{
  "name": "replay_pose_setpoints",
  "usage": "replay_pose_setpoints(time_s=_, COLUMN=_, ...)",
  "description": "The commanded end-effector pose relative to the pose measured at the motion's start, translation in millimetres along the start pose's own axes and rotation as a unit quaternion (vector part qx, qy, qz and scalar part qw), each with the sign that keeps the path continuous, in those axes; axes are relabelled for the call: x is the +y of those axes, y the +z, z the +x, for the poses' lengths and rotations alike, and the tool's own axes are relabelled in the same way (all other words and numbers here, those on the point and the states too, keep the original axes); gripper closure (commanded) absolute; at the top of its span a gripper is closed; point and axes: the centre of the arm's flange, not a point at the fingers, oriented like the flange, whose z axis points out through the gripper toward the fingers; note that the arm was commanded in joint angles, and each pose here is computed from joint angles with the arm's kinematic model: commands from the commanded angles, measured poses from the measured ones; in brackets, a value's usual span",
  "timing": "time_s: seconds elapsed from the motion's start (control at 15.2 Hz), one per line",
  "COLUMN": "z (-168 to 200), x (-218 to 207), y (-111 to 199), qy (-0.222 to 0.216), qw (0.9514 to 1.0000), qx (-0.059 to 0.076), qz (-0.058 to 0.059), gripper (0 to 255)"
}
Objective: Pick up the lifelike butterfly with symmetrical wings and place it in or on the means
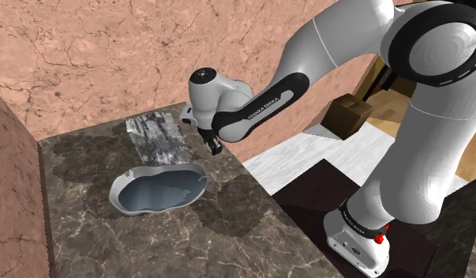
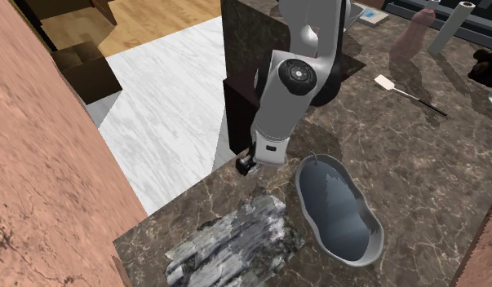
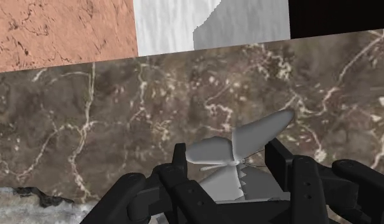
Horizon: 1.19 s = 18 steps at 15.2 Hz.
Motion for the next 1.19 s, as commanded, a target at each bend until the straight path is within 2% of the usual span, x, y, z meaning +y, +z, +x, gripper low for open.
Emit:
replay_pose_setpoints(time_s=0.0, z=-2.4, x=1.1, y=-10.4, qy=0.000, qw=1.0000, qx=0.000, qz=0.000, gripper=255)
replay_pose_setpoints(time_s=1.12, z=-17.7, x=11.7, y=-98.2, qy=0.000, qw=1.0000, qx=0.000, qz=0.000, gripper=255)
